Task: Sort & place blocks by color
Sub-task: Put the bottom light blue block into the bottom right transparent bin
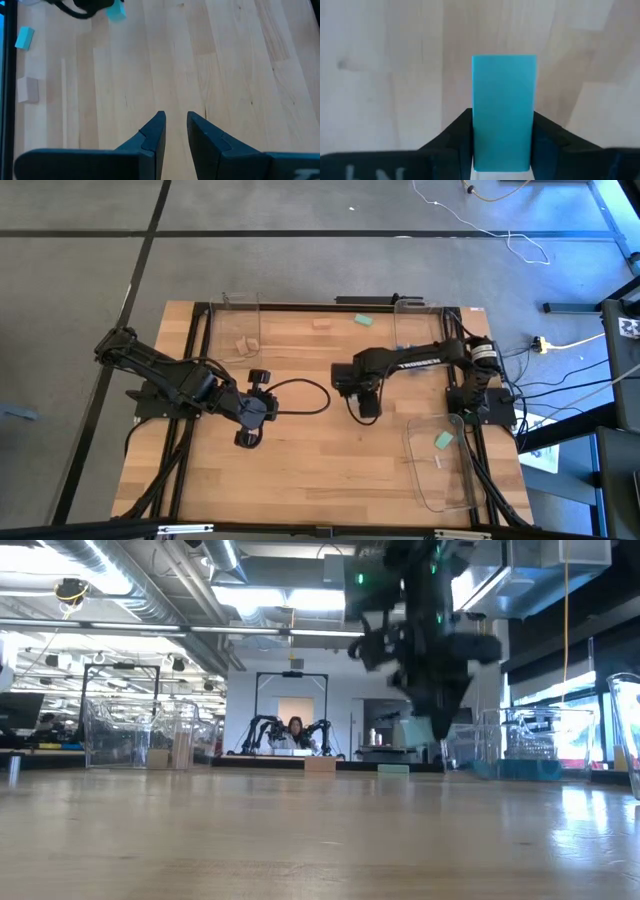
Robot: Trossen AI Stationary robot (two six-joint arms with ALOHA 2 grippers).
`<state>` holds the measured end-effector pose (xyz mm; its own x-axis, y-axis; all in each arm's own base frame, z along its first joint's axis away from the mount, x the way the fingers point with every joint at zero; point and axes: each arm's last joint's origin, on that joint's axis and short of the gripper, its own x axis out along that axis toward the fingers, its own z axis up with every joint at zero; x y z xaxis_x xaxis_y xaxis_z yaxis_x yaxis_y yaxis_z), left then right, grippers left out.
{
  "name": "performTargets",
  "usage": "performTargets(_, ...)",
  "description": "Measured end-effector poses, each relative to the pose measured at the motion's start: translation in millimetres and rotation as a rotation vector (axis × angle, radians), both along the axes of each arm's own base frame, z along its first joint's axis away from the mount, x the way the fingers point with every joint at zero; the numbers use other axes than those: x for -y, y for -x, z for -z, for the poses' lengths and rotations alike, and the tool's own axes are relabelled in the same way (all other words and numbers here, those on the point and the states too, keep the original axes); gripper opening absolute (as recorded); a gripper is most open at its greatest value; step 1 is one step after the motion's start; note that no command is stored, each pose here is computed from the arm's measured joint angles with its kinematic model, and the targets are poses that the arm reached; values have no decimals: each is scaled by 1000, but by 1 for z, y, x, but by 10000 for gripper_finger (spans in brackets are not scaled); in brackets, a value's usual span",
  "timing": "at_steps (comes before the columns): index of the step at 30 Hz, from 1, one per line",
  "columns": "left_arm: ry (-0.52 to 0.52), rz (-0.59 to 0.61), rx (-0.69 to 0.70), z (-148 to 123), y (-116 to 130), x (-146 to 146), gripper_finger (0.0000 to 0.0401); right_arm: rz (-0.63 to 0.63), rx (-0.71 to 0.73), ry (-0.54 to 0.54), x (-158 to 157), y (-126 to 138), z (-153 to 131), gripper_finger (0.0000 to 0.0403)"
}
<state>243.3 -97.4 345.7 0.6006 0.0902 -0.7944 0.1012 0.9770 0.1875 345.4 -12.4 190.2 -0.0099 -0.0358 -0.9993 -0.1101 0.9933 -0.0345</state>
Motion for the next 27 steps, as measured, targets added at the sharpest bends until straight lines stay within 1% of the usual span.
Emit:
performTargets(5, -3, 0, -8, 0, 1, 0, 72, -14, -123, 119, -18, 7, -24, 132)
performTargets(7, -4, 1, -9, 0, 1, 0, 72, -1, -170, 163, -24, 12, -31, 132)
performTargets(10, -8, 6, -10, 1, 1, 0, 72, 31, -229, 201, -33, 23, -41, 132)
performTargets(13, -8, 5, -10, 1, 1, 0, 72, 72, -288, 244, -42, 39, -53, 132)
performTargets(15, -8, 5, -10, 1, 1, 0, 72, 95, -240, 244, -49, 44, -62, 132)
performTargets(17, -9, 5, -11, 1, 1, 0, 72, 106, -202, 205, -57, 54, -74, 132)
performTargets(20, -8, 5, -10, 1, 1, 0, 72, 162, -129, 189, -70, 68, -89, 132)
performTargets(24, -17, -3, -5, 0, 0, -1, 72, 262, -53, 146, -87, 99, -108, 132)
performTargets(27, -28, -12, 1, 0, 0, -2, 72, 369, -20, 106, -101, 124, -113, 132)
